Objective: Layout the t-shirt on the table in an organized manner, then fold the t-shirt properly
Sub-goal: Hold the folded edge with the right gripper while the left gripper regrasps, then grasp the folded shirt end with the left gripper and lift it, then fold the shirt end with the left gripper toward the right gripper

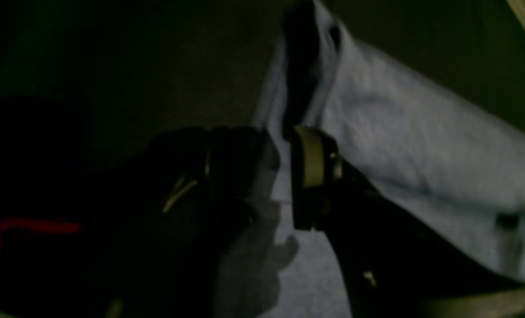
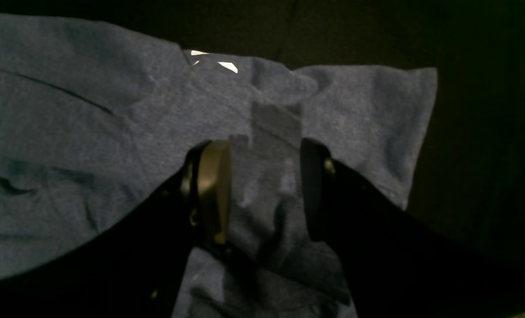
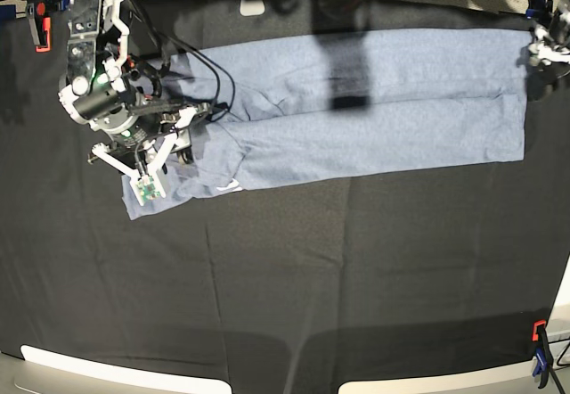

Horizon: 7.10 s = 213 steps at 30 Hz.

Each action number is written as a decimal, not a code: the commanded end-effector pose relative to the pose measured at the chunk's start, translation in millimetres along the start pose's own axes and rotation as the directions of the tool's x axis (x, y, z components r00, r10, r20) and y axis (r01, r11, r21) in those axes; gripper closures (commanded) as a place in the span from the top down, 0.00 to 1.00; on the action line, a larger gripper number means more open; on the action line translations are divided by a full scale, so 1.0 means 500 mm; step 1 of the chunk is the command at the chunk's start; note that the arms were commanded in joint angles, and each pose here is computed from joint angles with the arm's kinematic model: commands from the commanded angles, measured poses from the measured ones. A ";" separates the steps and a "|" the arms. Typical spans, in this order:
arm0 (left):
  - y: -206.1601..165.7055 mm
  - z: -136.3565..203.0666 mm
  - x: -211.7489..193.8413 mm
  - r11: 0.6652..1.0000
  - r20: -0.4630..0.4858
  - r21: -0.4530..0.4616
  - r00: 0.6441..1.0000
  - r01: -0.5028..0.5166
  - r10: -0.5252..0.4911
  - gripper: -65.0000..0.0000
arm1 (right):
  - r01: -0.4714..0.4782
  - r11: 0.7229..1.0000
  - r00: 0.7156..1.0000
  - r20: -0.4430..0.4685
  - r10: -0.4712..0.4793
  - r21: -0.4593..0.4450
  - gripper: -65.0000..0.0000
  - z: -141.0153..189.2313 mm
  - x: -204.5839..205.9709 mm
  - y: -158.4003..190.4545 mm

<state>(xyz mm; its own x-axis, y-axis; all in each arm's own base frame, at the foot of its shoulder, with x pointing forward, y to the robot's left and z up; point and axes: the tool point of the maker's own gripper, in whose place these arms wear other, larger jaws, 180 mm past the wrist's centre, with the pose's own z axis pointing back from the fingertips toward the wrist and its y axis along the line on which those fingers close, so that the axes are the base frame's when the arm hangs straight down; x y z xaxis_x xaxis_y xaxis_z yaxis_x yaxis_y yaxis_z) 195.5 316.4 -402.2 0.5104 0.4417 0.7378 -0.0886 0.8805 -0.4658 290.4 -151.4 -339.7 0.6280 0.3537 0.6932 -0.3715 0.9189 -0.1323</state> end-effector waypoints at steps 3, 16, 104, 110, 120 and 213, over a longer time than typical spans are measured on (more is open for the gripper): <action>-0.008 0.004 0.058 0.996 0.041 -0.018 0.996 0.086 -0.085 0.32 | -0.006 1.000 0.999 0.046 0.006 -0.010 0.39 0.008 0.027 -0.009; -0.010 0.001 0.028 0.994 0.006 -0.003 0.994 0.106 -0.106 0.32 | 0.006 1.000 0.999 0.054 -0.006 0.008 0.39 0.008 0.030 -0.003; -0.081 -0.040 0.025 0.986 -0.041 -0.152 0.997 -0.067 0.062 0.36 | 0.015 1.000 0.999 0.048 -0.017 0.026 0.38 0.008 0.028 0.003; -0.090 -0.039 0.040 0.978 -0.008 -0.181 0.995 -0.100 0.101 0.36 | 0.015 1.000 0.999 0.048 -0.017 0.026 0.38 0.008 0.028 0.003; -0.072 -0.045 -0.014 0.994 -0.101 -0.109 0.995 -0.024 0.013 0.36 | 0.016 1.000 0.999 0.047 -0.017 0.026 0.38 0.008 0.028 0.003; -0.250 -0.025 -0.007 0.999 0.033 -0.054 0.999 0.003 -0.001 0.00 | 0.069 0.938 0.993 0.115 -0.031 -0.339 0.38 0.121 0.063 -0.291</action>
<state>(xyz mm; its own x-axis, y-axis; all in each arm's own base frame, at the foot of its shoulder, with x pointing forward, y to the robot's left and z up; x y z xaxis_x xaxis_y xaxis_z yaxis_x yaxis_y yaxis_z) 208.3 199.9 -367.5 0.5272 0.4477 0.7222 -0.0663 0.8690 -0.4903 316.5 -283.6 -271.4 0.5977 0.2839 0.7498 -0.0783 0.9514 -0.2978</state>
